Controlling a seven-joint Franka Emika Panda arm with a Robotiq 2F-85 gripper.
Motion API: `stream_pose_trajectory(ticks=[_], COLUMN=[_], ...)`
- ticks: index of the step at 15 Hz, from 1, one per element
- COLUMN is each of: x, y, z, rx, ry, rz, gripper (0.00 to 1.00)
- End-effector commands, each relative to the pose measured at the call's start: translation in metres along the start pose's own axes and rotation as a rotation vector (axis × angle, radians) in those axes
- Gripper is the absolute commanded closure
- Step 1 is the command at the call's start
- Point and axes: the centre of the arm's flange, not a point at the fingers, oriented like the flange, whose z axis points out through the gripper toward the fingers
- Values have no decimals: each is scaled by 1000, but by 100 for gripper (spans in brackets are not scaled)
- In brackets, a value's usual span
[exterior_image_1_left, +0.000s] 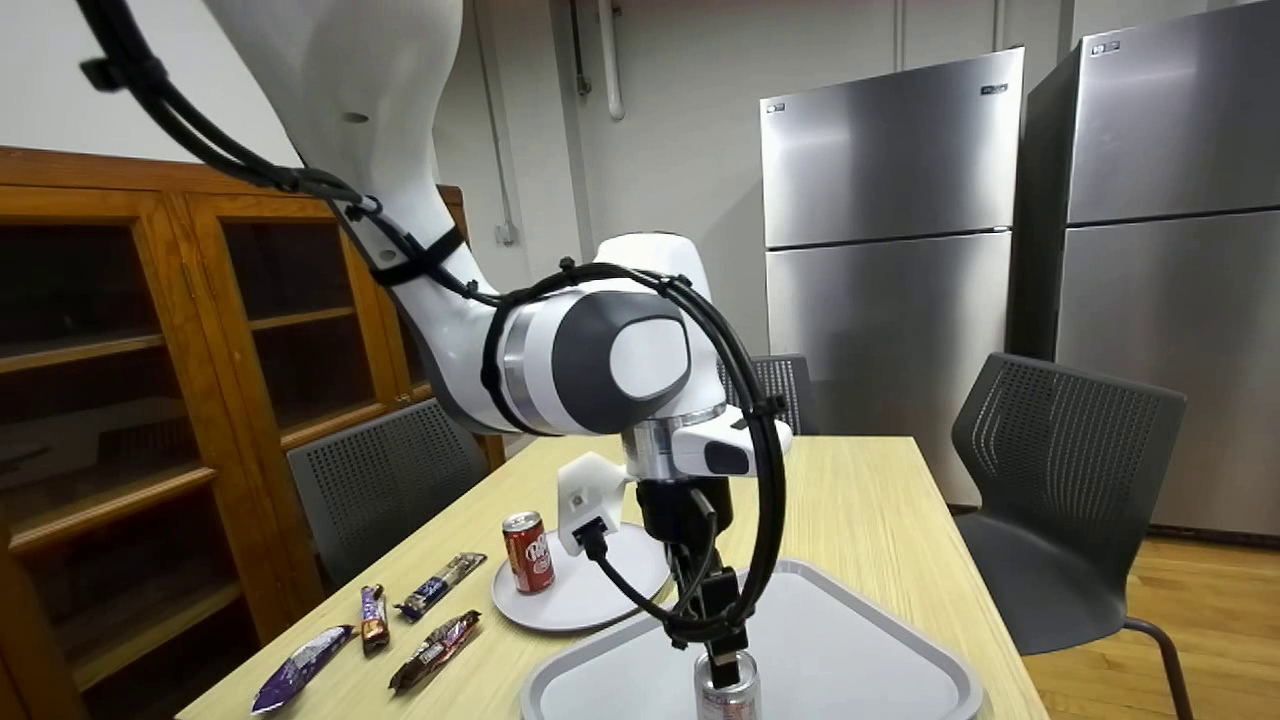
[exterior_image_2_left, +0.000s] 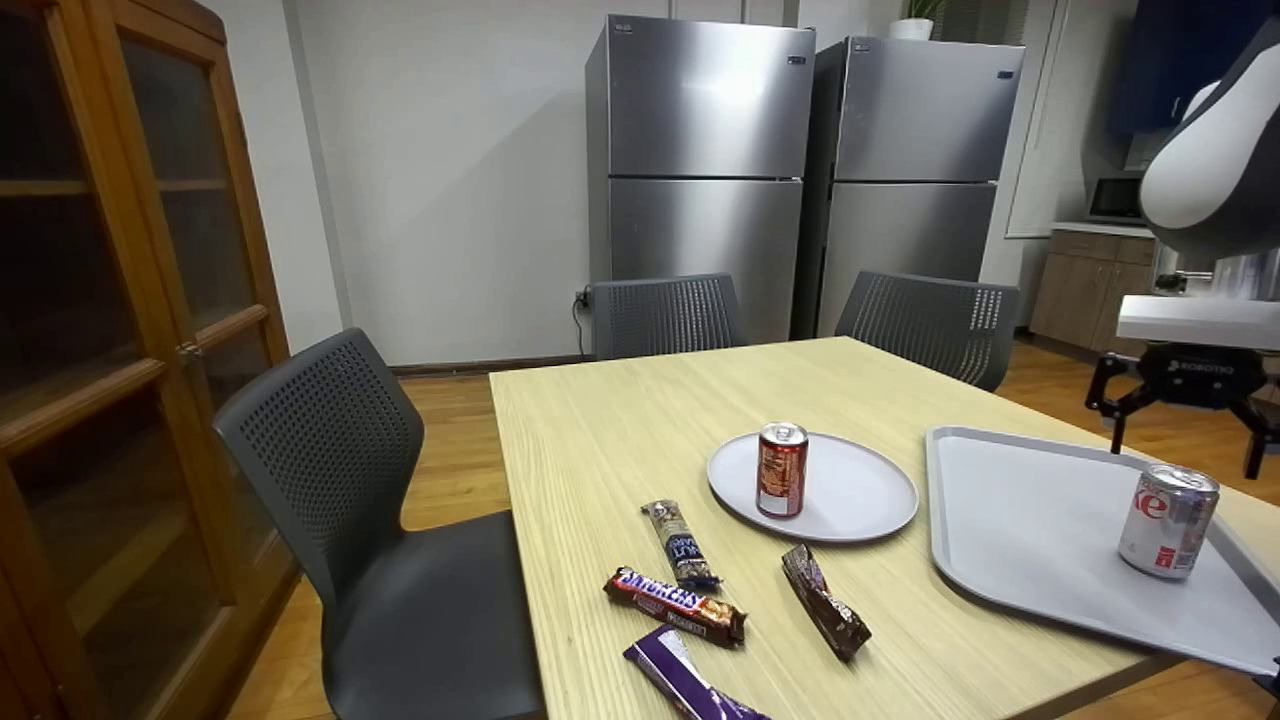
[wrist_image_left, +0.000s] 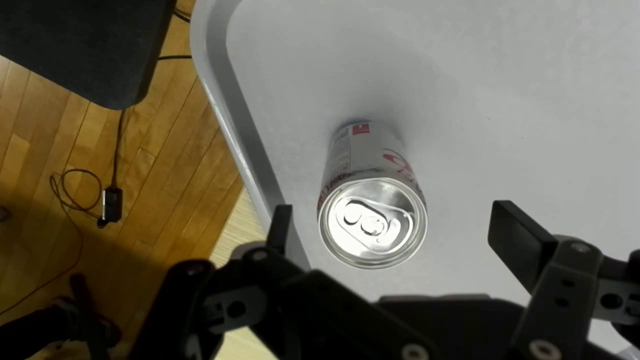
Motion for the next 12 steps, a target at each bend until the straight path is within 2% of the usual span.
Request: stream_pose_trajectory(ticks=[1,12], x=[4,6], y=[2,8], z=[12,36], rx=[35,97], ry=[11,4], rz=[-33,-92], gripper=[0,0])
